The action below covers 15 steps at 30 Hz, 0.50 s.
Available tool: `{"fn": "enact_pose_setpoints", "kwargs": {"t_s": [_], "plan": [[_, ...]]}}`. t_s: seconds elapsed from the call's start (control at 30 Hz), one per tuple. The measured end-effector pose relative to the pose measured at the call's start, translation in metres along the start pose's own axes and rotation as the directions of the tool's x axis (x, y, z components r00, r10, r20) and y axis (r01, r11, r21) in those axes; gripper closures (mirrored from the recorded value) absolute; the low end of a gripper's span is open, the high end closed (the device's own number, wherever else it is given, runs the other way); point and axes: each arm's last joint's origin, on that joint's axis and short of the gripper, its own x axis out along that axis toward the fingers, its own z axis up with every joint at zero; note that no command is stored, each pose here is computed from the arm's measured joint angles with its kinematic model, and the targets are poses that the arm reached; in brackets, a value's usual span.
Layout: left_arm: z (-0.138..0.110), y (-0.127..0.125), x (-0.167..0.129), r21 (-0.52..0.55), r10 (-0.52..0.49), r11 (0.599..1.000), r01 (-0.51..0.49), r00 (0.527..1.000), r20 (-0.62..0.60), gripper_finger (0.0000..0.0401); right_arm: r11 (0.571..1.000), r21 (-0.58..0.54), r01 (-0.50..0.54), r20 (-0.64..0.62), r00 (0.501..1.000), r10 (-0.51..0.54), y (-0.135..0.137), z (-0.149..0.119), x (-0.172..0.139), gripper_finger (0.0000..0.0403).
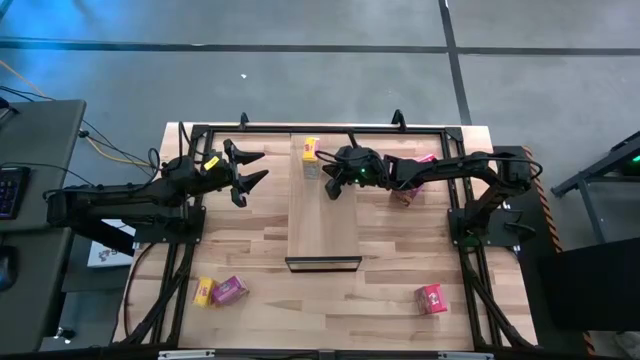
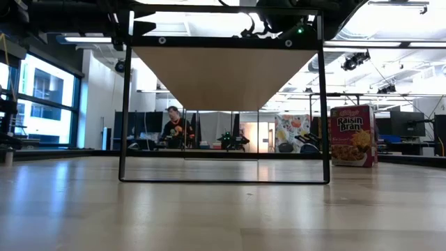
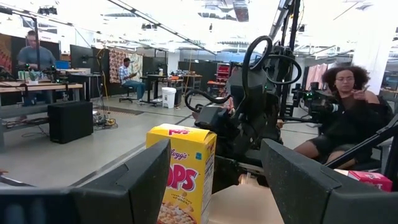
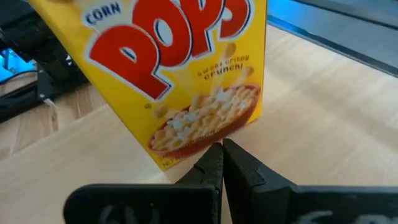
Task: Stack cereal on shelf
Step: Put the top yellow cereal box on the shelf
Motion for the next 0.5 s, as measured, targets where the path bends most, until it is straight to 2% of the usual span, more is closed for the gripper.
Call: {"fn": "enact_pose_setpoints", "kwargs": {"t_s": [0.5], "plan": [[0.0,0.0,0.0,0.0,0.0,1.0,0.0,1.0,0.001,0.016,1.0,0.01,0.013,0.048,0.999,-0.013,0.0,-0.003,0.012,0.0403]]}}
